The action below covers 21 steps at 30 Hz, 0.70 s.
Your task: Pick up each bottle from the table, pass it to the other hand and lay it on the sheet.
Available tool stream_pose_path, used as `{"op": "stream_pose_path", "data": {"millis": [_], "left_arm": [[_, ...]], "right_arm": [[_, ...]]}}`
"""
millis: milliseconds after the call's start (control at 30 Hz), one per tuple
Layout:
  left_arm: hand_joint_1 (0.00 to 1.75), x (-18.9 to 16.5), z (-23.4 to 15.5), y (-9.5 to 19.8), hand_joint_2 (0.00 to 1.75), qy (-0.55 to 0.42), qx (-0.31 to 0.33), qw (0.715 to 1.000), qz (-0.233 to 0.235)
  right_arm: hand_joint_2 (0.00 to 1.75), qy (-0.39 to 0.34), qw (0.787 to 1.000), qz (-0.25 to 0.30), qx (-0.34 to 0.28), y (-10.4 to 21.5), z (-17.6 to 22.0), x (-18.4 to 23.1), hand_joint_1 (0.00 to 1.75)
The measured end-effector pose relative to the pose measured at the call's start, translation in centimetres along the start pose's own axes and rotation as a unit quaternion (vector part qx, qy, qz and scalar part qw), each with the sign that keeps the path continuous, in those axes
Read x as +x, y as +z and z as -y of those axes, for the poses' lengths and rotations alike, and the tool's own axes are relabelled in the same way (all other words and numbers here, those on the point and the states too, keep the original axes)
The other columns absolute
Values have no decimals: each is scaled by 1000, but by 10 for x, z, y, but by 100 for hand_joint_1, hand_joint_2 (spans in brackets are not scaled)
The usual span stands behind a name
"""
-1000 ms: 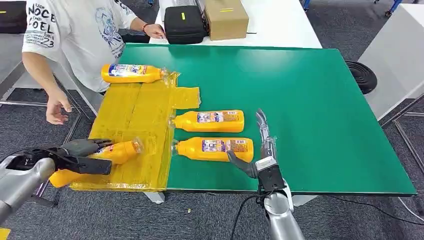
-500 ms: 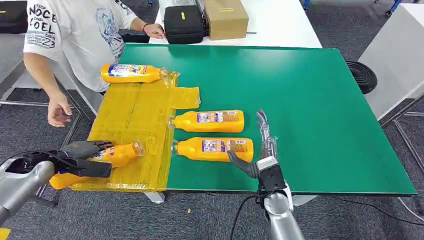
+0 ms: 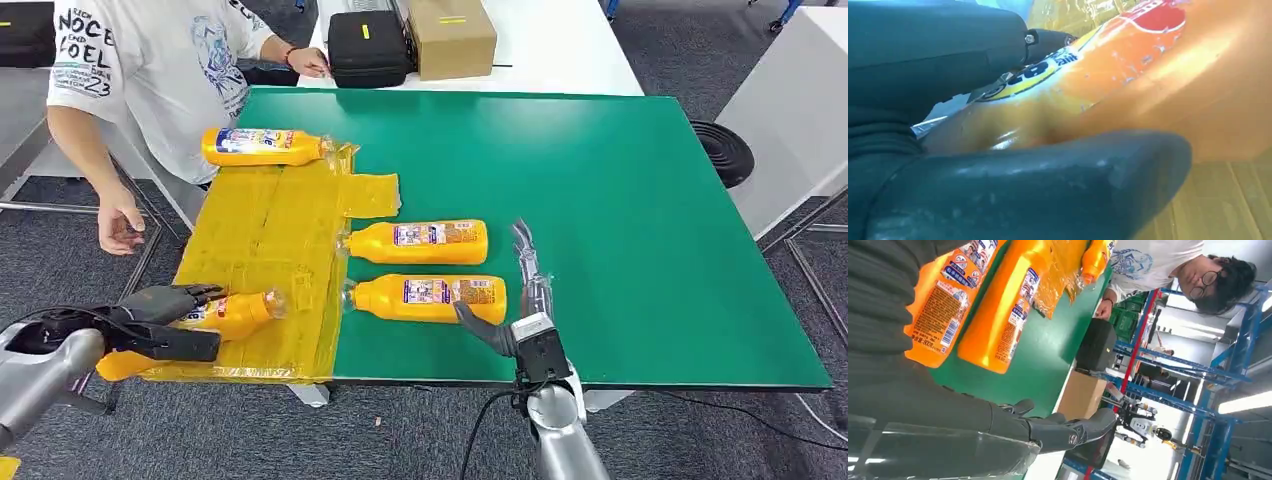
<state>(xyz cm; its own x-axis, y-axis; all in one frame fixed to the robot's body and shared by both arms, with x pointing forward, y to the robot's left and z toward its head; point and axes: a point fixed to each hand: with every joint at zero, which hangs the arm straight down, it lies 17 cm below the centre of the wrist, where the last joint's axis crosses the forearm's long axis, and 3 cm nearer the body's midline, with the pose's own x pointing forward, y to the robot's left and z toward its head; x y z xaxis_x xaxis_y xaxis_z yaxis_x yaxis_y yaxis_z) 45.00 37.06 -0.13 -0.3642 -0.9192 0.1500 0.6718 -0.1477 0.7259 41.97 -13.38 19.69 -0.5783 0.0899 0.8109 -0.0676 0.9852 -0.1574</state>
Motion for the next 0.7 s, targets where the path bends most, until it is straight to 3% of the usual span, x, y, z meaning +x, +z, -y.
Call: {"op": "stream_pose_path", "data": {"millis": [400, 700], "left_arm": [[0, 17, -3, 4, 0, -5, -10, 1000, 28], [0, 34, -26, -10, 0, -39, 26, 998, 37]], "right_arm": [[175, 2, 1000, 0, -1, -4, 2, 0, 0], [175, 5, 1000, -4, -5, -4, 4, -2, 0]]}}
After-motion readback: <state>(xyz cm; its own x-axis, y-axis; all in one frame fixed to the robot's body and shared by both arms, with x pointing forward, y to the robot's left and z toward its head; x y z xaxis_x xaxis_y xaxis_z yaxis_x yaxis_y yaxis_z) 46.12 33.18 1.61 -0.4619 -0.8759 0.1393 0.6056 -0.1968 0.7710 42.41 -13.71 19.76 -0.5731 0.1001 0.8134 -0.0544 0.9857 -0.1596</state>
